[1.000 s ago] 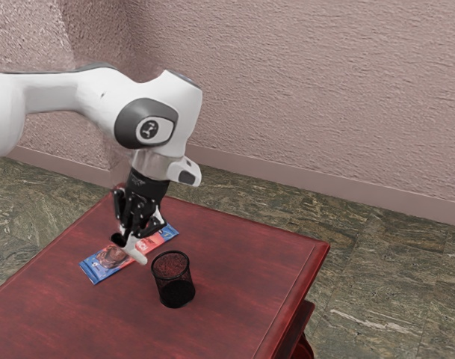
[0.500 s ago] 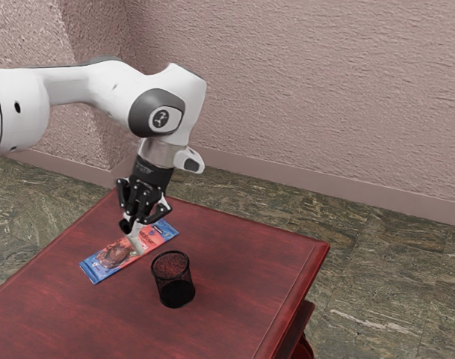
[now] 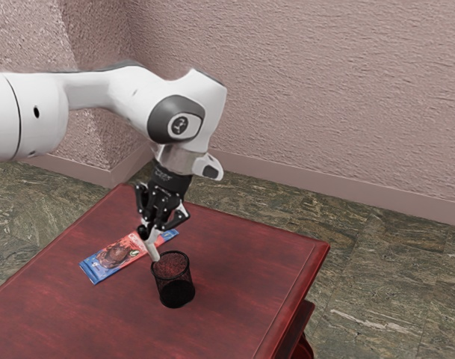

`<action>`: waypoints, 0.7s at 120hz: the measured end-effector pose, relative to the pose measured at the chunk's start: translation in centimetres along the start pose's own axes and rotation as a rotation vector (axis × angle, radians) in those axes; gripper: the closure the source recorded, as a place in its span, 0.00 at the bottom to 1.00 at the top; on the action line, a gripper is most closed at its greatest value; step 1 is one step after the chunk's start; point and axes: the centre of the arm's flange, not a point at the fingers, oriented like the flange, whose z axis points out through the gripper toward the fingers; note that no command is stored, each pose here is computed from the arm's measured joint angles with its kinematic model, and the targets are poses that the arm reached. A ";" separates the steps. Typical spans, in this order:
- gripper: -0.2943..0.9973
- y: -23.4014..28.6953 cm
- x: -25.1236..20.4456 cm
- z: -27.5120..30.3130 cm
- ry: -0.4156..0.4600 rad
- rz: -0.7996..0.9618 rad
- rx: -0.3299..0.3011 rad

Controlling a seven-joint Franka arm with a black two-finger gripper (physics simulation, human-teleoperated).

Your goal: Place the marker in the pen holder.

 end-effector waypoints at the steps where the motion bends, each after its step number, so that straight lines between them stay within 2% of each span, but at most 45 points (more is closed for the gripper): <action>1: 0.79 0.0 0.0 0.0 0.000 0.000 0.000; 64: 0.79 2.1 2.1 1.5 -0.035 0.009 0.001; 84: 0.51 2.3 2.2 1.7 -0.041 0.011 -0.009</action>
